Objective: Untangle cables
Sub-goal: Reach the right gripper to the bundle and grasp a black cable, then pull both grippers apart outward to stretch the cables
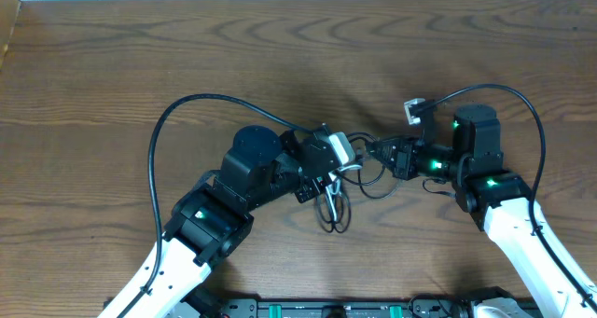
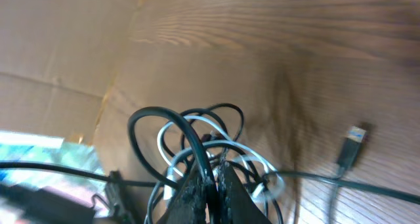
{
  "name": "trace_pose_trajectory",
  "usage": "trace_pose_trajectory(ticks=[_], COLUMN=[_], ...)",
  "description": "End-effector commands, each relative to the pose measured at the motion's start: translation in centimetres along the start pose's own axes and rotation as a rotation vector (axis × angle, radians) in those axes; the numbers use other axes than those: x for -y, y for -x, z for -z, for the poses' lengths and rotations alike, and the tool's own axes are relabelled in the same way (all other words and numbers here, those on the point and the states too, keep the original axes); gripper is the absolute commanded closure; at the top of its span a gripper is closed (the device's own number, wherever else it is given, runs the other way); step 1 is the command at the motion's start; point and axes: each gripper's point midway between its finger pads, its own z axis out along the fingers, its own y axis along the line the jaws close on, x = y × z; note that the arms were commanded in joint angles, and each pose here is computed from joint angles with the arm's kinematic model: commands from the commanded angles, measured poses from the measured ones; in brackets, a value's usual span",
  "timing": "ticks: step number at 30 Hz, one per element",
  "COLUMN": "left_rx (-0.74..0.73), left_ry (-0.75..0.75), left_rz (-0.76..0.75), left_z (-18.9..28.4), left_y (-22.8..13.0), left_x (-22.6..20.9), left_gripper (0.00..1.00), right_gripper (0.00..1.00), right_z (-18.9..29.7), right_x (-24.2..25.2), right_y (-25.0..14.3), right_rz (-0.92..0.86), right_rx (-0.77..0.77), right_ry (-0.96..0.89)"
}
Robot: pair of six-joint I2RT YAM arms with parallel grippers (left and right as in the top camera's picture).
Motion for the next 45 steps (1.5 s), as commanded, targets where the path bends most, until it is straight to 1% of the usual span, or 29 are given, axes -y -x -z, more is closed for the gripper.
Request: trace_pose_trajectory(ticks=[1, 4, 8, 11, 14, 16, 18, 19, 21, 27, 31, 35, 39, 41, 45], left_rx=[0.026, 0.025, 0.022, -0.004, -0.042, -0.070, -0.100, -0.120, -0.168, -0.358, -0.493, -0.574, -0.603, -0.616, -0.667], left_ry=[-0.009, -0.006, -0.007, 0.036, 0.109, 0.160, 0.205, 0.231, 0.288, 0.501, 0.663, 0.765, 0.869, 0.925, 1.048], left_rz=[-0.017, -0.017, -0.016, -0.006, 0.003, 0.008, 0.011, 0.012, 0.015, 0.015, -0.003, 0.014, 0.127, 0.185, 0.290], left_z=[0.3, 0.3, 0.3, 0.3, 0.4, 0.6, 0.8, 0.9, 1.3, 3.5, 6.0, 8.1, 10.4, 11.8, 15.5], left_y=[0.6, 0.6, 0.5, 0.0, -0.7, -1.2, -1.8, -2.2, -3.2, -6.8, -8.9, -10.5, -12.2, -13.1, -15.4], left_x=[0.2, 0.1, 0.1, -0.6, -1.8, -2.6, -3.3, -3.7, -4.6, -7.5, -9.5, -11.1, -13.2, -14.3, -16.6], left_gripper=[0.93, 0.92, 0.92, 0.93, 0.93, 0.92, 0.92, 0.93, 0.92, 0.92, 0.93, 0.92, 0.92, 0.92, 0.92], right_gripper=[0.95, 0.92, 0.76, 0.76, 0.78, 0.82, 0.88, 0.93, 0.99, 0.99, 0.99, 0.99, 0.99, 0.99, 0.99], right_z=[0.0, 0.0, 0.1, 0.1, 0.3, 0.6, 1.0, 1.4, 2.3, 5.8, 8.5, 11.0, 13.5, 14.2, 16.3], right_x=[1.2, 1.5, 1.8, 2.1, 3.4, 4.5, 6.0, 6.8, 8.6, 12.8, 15.1, 16.8, 18.2, 18.4, 19.1], right_y=[0.7, 0.7, 0.8, 0.8, 0.9, 0.8, 0.5, 0.3, -0.3, -1.4, -1.0, -0.2, 0.4, 0.9, 1.7], right_rz=[0.008, 0.010, 0.011, 0.021, 0.007, -0.008, -0.028, -0.044, -0.080, -0.196, -0.283, -0.345, -0.399, -0.394, -0.410], right_rx=[0.029, 0.030, 0.037, 0.040, 0.052, 0.059, 0.063, 0.062, 0.057, 0.059, 0.114, 0.184, 0.255, 0.278, 0.348], right_ry=[-0.079, -0.098, -0.116, -0.133, -0.201, -0.265, -0.348, -0.395, -0.489, -0.685, -0.742, -0.781, -0.813, -0.798, -0.789])
